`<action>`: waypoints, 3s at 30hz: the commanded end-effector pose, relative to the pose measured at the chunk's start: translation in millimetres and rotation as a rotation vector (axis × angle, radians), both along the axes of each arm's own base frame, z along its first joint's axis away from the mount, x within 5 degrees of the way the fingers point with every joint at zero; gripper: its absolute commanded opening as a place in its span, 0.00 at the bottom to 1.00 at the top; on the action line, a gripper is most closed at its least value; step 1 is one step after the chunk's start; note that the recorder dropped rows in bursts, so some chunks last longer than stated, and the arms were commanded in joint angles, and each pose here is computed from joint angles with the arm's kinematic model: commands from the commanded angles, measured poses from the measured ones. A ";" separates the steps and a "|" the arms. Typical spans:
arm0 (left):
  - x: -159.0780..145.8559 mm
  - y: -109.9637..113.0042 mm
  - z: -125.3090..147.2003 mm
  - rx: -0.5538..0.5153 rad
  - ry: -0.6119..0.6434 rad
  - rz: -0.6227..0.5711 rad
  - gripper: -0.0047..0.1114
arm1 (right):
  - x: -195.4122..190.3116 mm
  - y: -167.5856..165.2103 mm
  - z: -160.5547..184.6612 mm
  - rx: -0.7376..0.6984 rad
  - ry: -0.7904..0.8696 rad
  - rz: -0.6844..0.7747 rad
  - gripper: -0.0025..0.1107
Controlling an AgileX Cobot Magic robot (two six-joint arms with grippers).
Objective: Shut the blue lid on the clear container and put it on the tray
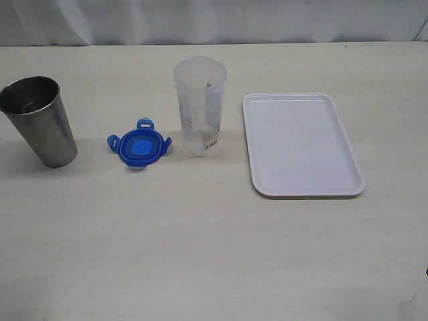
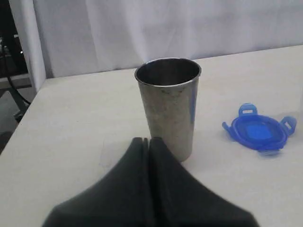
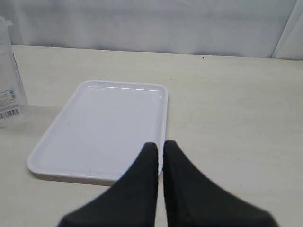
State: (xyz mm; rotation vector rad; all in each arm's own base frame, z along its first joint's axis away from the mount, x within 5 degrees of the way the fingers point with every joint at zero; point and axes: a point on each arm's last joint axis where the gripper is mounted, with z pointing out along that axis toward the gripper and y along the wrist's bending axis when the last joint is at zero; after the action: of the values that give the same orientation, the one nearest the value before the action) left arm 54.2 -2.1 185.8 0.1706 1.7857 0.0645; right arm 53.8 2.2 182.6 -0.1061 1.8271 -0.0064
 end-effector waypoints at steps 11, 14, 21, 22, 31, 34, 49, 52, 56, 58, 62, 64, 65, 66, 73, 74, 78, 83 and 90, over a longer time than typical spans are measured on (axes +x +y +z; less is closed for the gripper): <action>-8.3 6.9 62.3 -0.615 -0.684 -0.006 0.04 | -0.3 0.3 -0.2 0.003 -0.005 0.004 0.06; -8.3 1.0 62.8 -0.531 -0.670 -0.059 0.04 | -0.3 0.3 -0.2 0.003 -0.005 0.004 0.06; 6.0 -12.1 86.6 -0.401 -0.630 -0.173 0.55 | -0.3 0.3 -0.2 0.003 -0.005 0.004 0.06; 9.7 -13.2 88.0 -0.388 -0.619 -0.178 0.72 | -0.3 0.3 -0.2 0.003 -0.005 0.004 0.06; 63.5 -18.8 59.8 -0.345 -0.297 -0.144 0.94 | -0.3 0.3 -0.2 0.003 -0.005 0.004 0.06; 78.1 -20.8 48.2 -0.297 -0.227 -0.147 0.94 | -0.3 0.3 -0.2 0.003 -0.005 0.004 0.06; 137.1 -21.2 -33.7 -0.225 0.033 -0.084 0.94 | -0.3 0.3 -0.2 0.003 -0.005 0.004 0.06; 141.8 -21.9 -44.0 -0.212 0.024 -0.093 0.94 | -0.3 0.3 -0.2 0.003 -0.005 0.004 0.06; 158.5 -21.3 -58.0 -0.213 0.060 -0.069 0.94 | -0.3 0.3 -0.2 0.003 -0.005 0.004 0.06; 166.1 -21.8 -63.5 -0.214 0.069 -0.068 0.94 | -0.3 0.3 -0.2 0.003 -0.005 0.004 0.06; 177.5 -22.6 -75.5 -0.195 0.094 -0.070 0.94 | -0.3 0.3 -0.2 0.003 -0.005 0.004 0.06; 181.9 -22.9 -82.8 -0.174 0.114 -0.074 0.94 | -0.3 0.3 -0.2 0.003 -0.005 0.004 0.06; 183.8 -23.0 -85.5 -0.166 0.120 -0.075 0.94 | -0.3 0.3 -0.2 0.003 -0.005 0.004 0.06; 185.4 -23.1 -89.8 -0.163 0.133 -0.075 0.94 | -0.3 0.3 -0.2 0.003 -0.005 0.004 0.06; 202.9 -24.6 -105.8 -0.173 0.157 -0.074 0.94 | -0.3 0.3 -0.2 0.003 -0.005 0.004 0.06; 204.8 -24.8 -106.8 -0.173 0.156 -0.074 0.94 | -0.3 0.3 -0.2 0.003 -0.005 0.004 0.06; 210.1 -25.3 -105.9 -0.175 0.141 -0.077 0.94 | -0.3 0.3 -0.2 0.003 -0.005 0.004 0.06; 217.4 -25.8 -103.1 -0.176 0.116 -0.080 0.94 | -0.3 0.3 -0.2 0.003 -0.005 0.004 0.06; 227.8 -26.5 -98.6 -0.177 0.078 -0.083 0.93 | -0.3 0.3 -0.2 0.003 -0.005 0.004 0.06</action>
State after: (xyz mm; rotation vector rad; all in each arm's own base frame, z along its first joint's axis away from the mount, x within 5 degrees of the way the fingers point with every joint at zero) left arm 277.6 -29.2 84.2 0.1327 1.8782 -0.1610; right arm 53.8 2.2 182.6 -0.1061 1.8271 -0.0064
